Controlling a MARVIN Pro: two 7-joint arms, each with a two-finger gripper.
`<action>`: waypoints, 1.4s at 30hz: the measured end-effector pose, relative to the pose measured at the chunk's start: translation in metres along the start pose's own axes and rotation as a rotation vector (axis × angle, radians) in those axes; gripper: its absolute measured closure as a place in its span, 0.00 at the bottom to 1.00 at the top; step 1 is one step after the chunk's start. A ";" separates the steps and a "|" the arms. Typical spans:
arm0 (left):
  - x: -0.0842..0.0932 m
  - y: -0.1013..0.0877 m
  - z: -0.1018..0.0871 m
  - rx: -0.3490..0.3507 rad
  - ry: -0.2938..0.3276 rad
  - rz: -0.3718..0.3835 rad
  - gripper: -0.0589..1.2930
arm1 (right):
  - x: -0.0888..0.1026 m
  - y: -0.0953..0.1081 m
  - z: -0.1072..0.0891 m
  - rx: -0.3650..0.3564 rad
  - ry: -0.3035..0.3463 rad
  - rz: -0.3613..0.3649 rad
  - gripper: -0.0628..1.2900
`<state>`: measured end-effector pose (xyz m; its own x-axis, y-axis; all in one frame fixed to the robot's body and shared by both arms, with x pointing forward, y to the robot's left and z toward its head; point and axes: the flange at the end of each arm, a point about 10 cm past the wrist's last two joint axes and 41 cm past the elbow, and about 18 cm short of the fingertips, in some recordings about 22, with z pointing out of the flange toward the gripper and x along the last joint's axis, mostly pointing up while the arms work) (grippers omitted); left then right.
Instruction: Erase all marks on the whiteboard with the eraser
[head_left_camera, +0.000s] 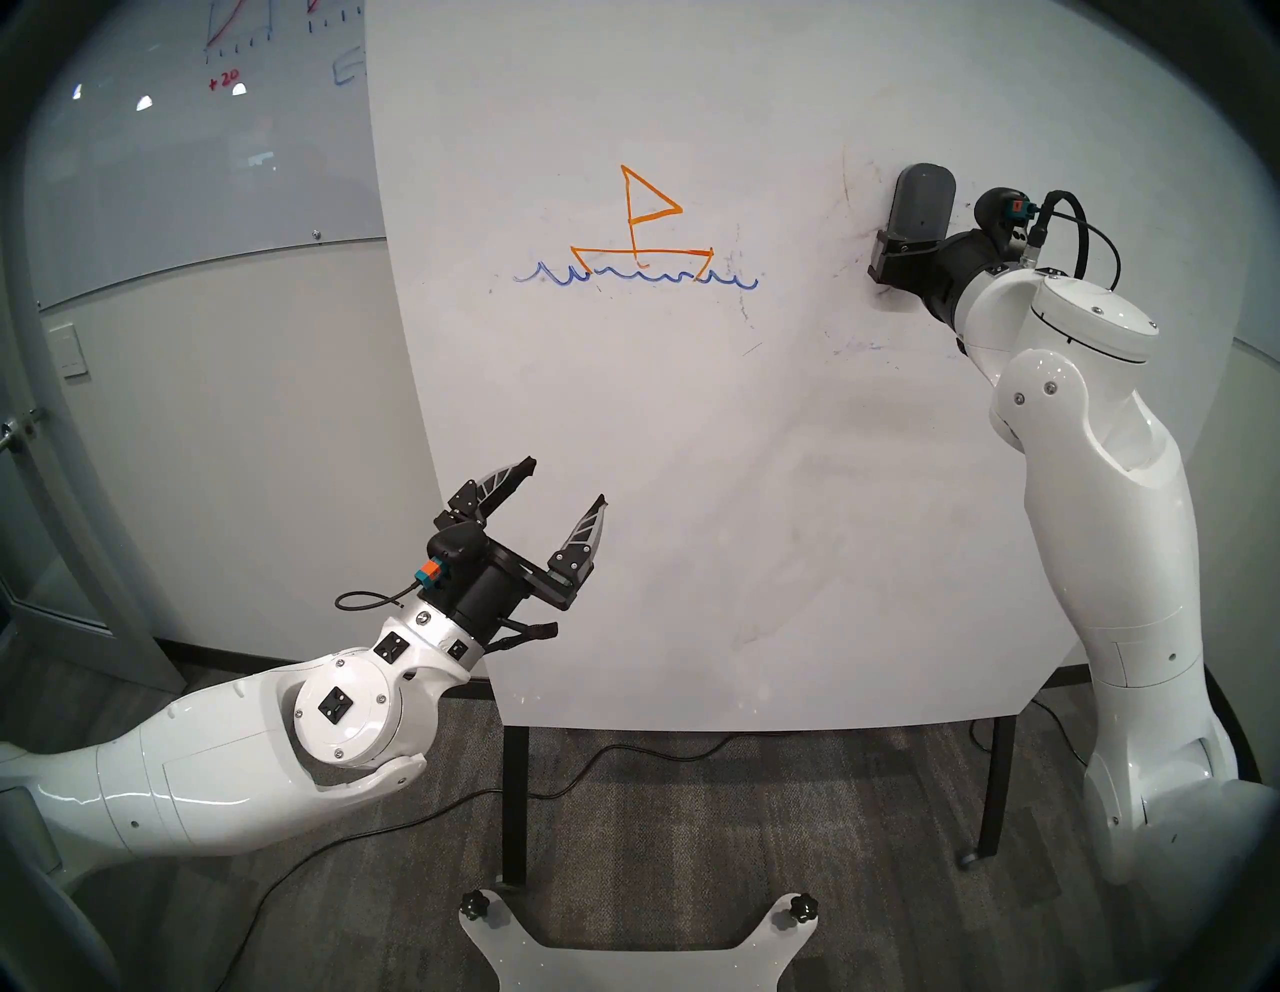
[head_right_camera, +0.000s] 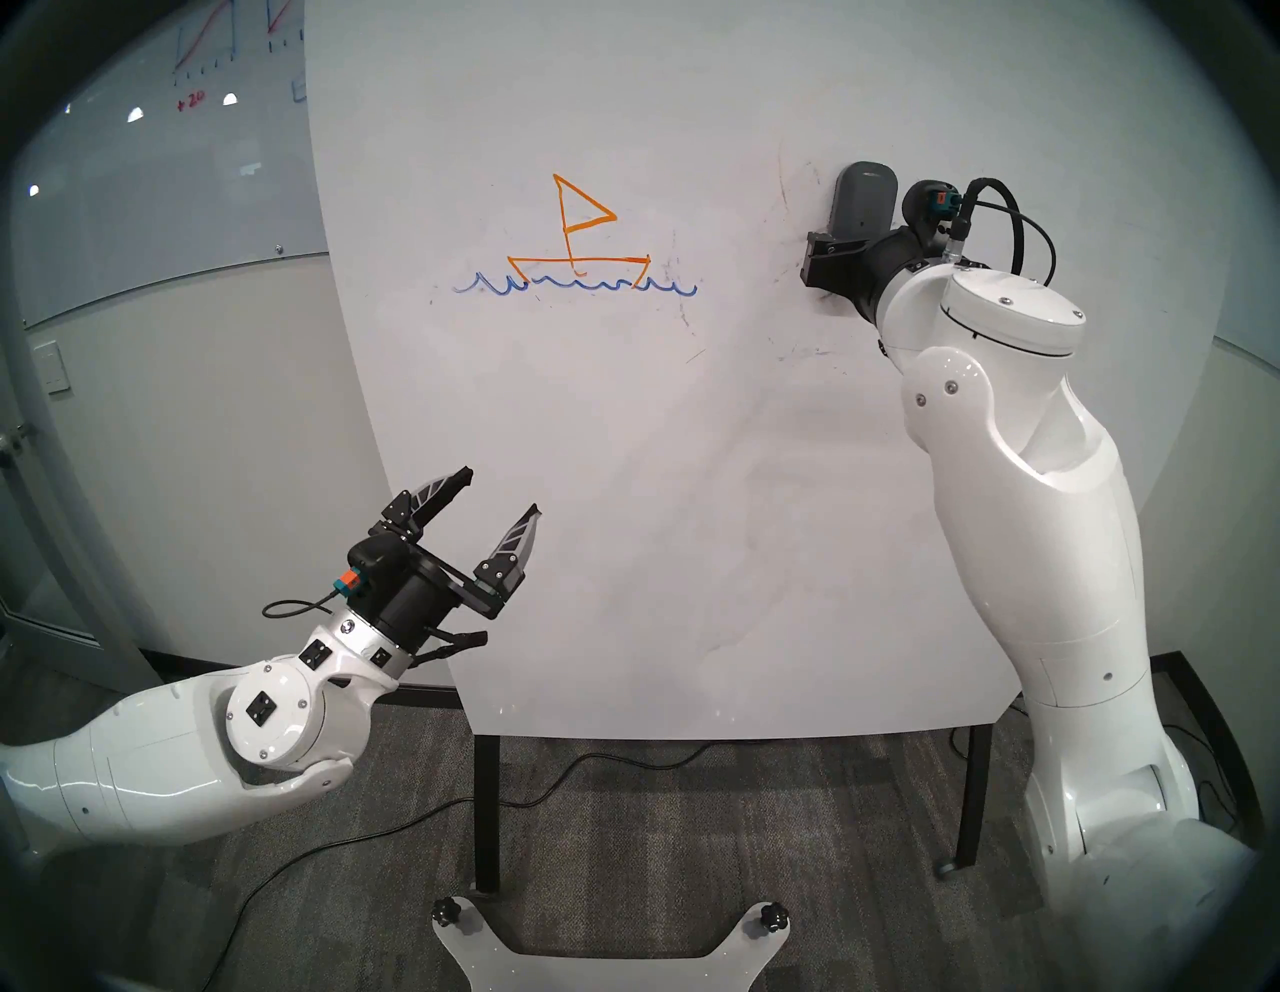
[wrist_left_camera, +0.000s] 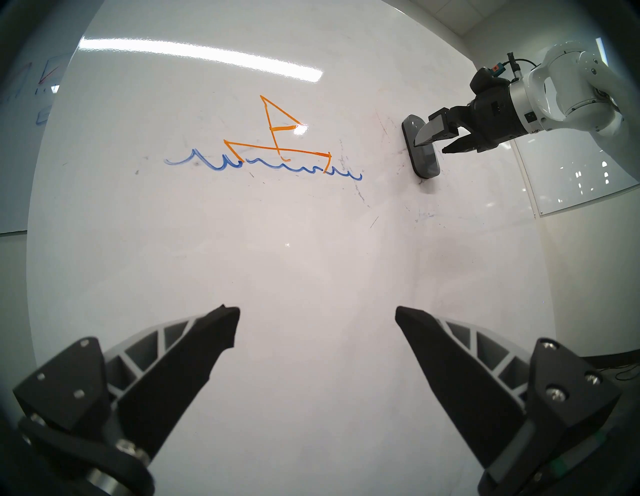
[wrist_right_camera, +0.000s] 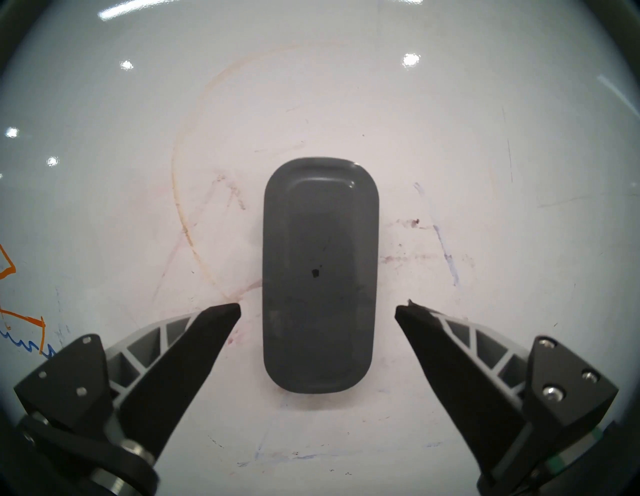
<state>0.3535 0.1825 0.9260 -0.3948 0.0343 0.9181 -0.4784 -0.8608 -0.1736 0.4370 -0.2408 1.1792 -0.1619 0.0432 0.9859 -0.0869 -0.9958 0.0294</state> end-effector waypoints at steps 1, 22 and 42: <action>0.000 0.000 0.000 0.000 0.000 0.000 0.05 | -0.001 -0.001 0.001 -0.003 -0.002 -0.001 0.05; 0.000 0.000 0.000 0.000 0.000 0.000 0.05 | 0.001 -0.005 0.005 -0.044 0.011 0.010 0.05; 0.000 0.000 0.000 0.000 0.000 0.000 0.05 | 0.002 -0.007 0.005 -0.045 0.017 0.017 0.38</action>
<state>0.3535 0.1825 0.9260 -0.3947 0.0338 0.9182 -0.4786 -0.8606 -0.1741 0.4425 -0.2342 1.1814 -0.1802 0.0276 0.9832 -0.1276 -0.9918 0.0044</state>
